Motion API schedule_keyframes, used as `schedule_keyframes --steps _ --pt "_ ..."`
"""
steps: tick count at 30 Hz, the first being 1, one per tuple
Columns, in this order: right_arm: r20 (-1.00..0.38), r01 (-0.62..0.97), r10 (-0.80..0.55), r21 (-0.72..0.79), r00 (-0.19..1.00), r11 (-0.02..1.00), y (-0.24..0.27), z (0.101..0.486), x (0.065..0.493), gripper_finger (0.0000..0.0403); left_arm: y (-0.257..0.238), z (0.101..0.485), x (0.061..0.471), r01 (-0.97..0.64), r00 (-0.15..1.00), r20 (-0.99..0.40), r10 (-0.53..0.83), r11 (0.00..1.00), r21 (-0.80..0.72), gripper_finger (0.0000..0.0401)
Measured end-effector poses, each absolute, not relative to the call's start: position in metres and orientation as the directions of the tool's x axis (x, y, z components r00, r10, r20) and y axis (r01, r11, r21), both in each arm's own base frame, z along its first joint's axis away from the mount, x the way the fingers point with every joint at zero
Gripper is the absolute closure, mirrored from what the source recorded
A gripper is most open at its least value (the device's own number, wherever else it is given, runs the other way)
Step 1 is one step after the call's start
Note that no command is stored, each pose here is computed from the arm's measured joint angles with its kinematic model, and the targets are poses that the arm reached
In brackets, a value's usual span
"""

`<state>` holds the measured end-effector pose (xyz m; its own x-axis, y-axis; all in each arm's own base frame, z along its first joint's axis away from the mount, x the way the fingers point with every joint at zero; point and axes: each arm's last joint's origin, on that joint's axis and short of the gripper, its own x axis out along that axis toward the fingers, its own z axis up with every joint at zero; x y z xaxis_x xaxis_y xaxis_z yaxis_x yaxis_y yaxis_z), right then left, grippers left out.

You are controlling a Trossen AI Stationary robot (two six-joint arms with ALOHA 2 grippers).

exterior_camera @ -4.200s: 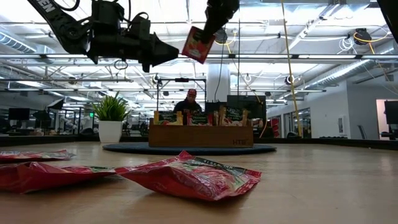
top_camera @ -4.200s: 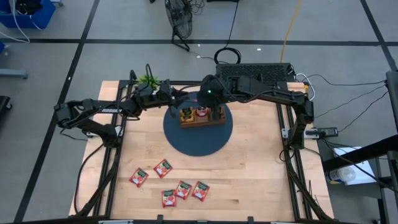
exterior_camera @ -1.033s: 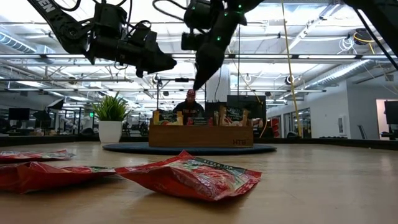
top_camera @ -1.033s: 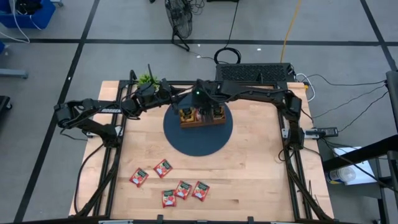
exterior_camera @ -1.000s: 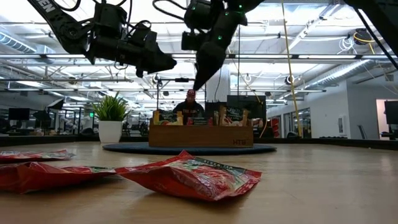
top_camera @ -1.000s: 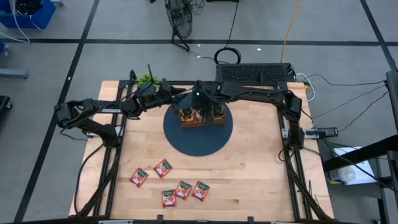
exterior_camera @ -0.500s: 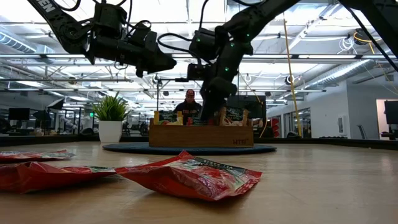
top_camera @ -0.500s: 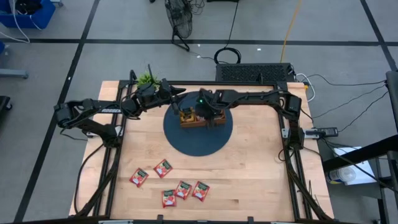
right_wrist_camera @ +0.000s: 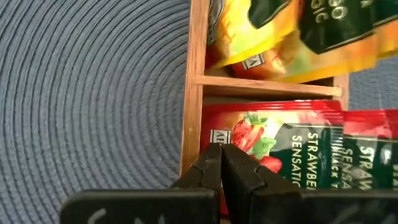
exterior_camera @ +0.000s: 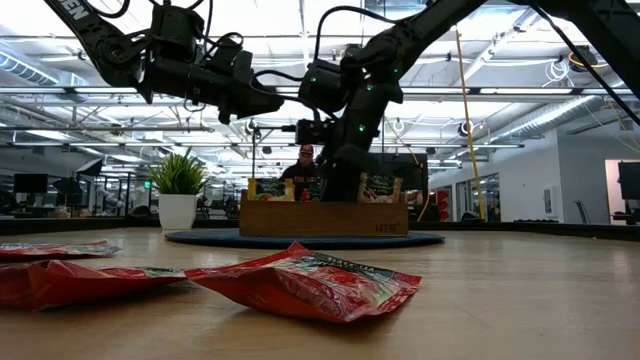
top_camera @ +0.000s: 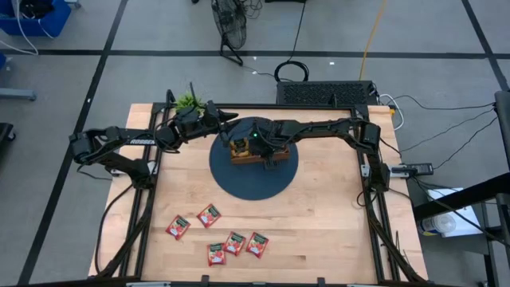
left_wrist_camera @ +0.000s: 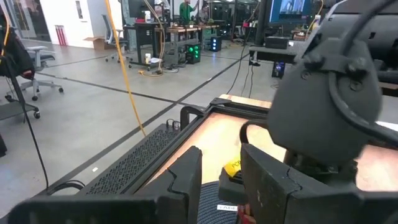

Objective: Pick & Place Tea
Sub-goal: Put the red tea bag into the middle section of the wooden organizer

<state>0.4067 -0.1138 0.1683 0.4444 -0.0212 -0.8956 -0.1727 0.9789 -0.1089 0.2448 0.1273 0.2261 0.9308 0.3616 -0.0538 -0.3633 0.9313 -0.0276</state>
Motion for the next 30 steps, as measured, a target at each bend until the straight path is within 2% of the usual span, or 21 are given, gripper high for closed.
schedule_keyframes --steps 12,21,30 --pt "-0.922 -0.187 -0.104 -0.184 0.372 0.965 -0.109 0.151 0.41 0.0403 0.127 0.226 0.245 -0.367 0.93 -0.052 0.365 0.93 -0.034 0.0286" --pt "-0.883 -0.183 -0.327 -0.401 0.336 0.897 -0.086 0.152 0.416 0.0403 0.127 0.226 0.245 -0.366 0.93 -0.054 0.364 0.93 -0.038 0.0286" --pt "-0.818 -0.141 -0.441 -0.519 0.37 0.843 -0.077 0.157 0.423 0.0403 0.127 0.226 0.245 -0.366 0.93 -0.06 0.364 0.93 -0.038 0.0286"
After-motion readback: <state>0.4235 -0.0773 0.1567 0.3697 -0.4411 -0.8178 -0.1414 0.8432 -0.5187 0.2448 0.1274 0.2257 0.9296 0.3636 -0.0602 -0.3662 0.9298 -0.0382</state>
